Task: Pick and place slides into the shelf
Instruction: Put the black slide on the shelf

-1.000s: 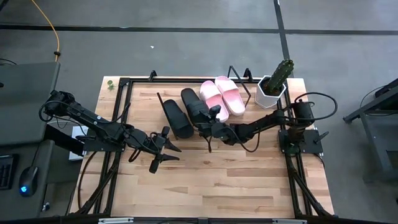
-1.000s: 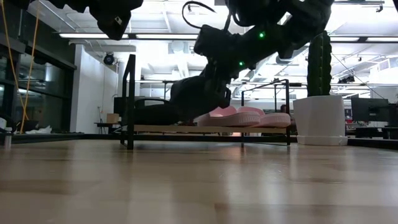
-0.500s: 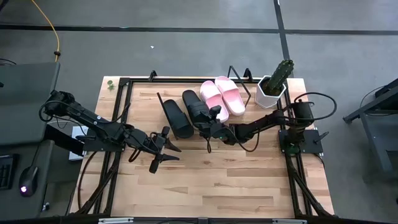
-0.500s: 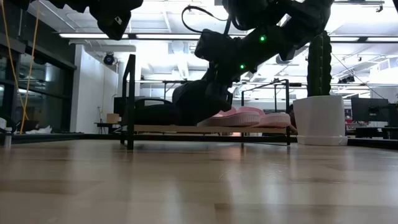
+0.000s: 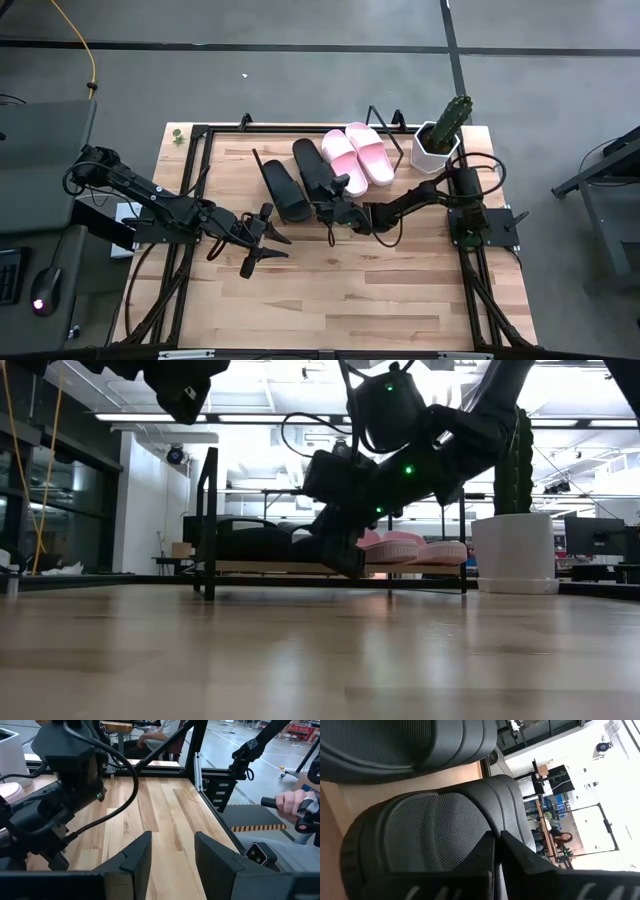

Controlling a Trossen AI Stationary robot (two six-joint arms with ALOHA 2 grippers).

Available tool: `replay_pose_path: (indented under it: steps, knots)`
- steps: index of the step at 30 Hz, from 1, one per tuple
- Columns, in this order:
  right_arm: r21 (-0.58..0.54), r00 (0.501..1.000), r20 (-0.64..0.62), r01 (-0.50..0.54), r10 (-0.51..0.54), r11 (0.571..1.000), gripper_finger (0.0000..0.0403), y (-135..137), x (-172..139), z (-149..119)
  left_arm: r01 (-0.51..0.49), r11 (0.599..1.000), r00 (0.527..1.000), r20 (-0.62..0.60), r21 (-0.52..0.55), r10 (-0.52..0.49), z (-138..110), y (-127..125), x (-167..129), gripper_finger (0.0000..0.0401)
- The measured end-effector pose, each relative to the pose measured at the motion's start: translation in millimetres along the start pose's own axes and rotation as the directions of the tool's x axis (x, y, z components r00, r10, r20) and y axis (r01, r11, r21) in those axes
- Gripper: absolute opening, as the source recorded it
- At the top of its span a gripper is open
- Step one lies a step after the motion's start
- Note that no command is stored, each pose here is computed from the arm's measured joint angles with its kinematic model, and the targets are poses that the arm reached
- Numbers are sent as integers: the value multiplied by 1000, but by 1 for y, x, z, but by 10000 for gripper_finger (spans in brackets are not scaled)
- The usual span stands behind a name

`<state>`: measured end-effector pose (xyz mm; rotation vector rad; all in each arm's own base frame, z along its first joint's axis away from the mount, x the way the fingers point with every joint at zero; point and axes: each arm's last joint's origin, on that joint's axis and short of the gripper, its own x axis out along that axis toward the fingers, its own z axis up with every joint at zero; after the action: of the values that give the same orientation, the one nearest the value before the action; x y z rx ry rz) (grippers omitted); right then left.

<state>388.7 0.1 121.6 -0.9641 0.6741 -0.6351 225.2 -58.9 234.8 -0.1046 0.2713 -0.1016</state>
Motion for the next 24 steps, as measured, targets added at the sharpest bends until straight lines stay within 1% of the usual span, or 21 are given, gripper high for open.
replay_pose_path:
  steps: [7, 15, 19, 24]
  knots:
    - [-50, 1000, -12, 16, -17, 999, 0, 2, -4, 2, 0, 1000, 1000, 0, 0, 0, 0, 0, 0, 134]
    - [-52, 999, -31, 35, -37, 998, 0, 3, -7, 3, 0, 1000, 1000, 0, 0, 0, 0, 0, 0, 134]
    - [-25, 999, -27, 35, -36, 999, 0, 4, -9, 5, 0, 1000, 1000, 0, 0, 0, 0, 0, 0, 134]
    - [-24, 999, -24, 37, -38, 999, 0, 7, -14, 7, 0, 1000, 1000, 0, 0, 0, 0, 0, 0, 134]
